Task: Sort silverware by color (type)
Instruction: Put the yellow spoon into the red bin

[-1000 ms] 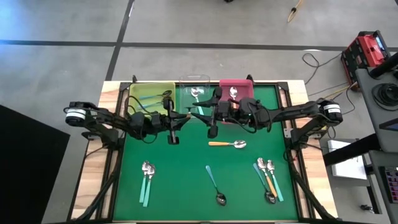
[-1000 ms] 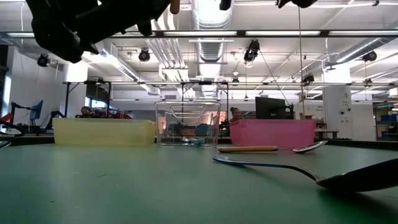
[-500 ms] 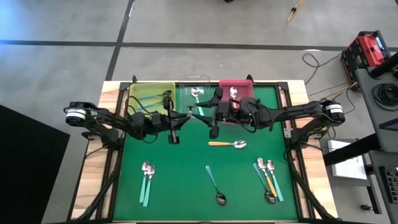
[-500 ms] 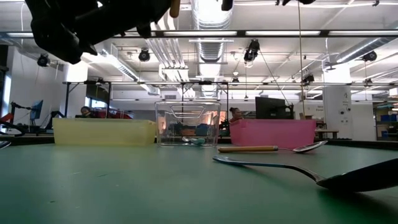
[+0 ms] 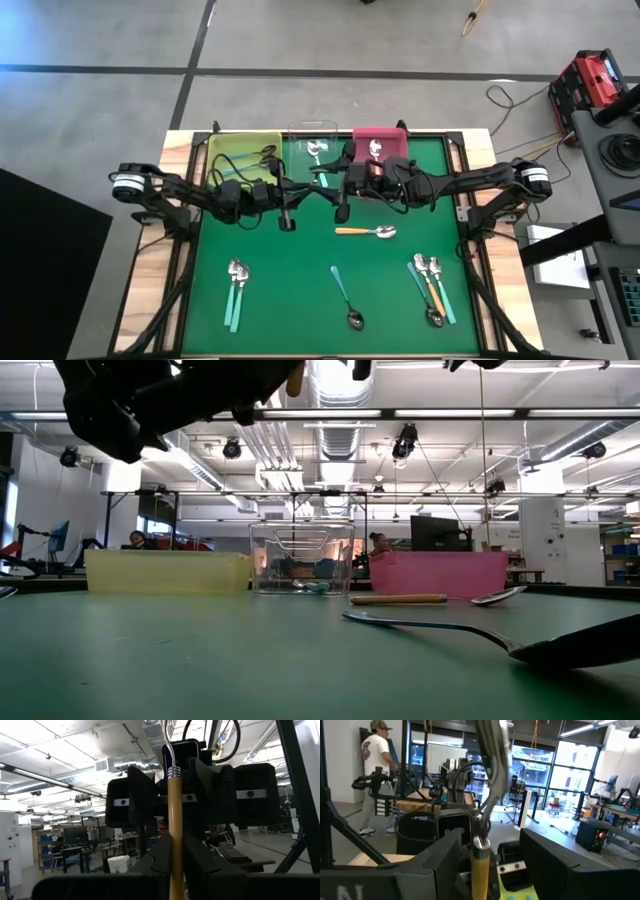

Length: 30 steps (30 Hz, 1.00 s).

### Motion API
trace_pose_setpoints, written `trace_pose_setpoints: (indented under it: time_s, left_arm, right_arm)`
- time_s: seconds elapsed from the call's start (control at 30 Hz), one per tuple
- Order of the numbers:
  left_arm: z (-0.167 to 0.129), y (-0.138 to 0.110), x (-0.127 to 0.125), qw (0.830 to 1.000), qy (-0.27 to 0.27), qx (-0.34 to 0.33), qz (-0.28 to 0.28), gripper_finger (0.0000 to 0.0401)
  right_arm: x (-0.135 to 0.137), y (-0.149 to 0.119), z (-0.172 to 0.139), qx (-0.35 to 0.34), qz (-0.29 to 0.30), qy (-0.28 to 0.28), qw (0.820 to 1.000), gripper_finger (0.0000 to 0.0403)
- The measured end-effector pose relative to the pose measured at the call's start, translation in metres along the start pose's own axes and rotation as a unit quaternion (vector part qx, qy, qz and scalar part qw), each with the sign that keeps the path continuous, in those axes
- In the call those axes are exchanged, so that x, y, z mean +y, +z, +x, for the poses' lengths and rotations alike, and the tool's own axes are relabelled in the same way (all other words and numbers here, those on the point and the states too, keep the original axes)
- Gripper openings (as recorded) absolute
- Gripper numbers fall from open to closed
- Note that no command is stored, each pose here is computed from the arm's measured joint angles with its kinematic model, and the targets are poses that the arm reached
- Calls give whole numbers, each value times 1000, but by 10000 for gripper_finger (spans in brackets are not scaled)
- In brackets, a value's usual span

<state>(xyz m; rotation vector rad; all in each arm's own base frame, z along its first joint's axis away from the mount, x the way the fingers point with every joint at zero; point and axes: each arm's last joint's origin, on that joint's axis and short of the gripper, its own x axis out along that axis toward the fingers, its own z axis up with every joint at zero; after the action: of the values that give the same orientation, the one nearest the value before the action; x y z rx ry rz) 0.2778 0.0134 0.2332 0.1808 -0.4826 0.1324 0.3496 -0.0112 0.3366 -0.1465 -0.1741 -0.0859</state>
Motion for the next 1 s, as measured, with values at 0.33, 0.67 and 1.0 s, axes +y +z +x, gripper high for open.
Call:
trace_pose_setpoints:
  time_s: [0.33, 0.67, 1.0]
  left_arm:
    - [0, -1, 0, 1000, 1, -2, 3, 13]
    - [0, -2, 1, 1000, 16, 5, -16, 70]
    - [-2, -6, 4, 999, 22, 41, -26, 213]
  right_arm:
    - [0, -1, 1, 3, -18, -3, 1000, 113]
    - [-2, -2, 0, 13, -13, -5, 1000, 28]
    - [-37, 23, 5, 185, 39, -41, 981, 28]
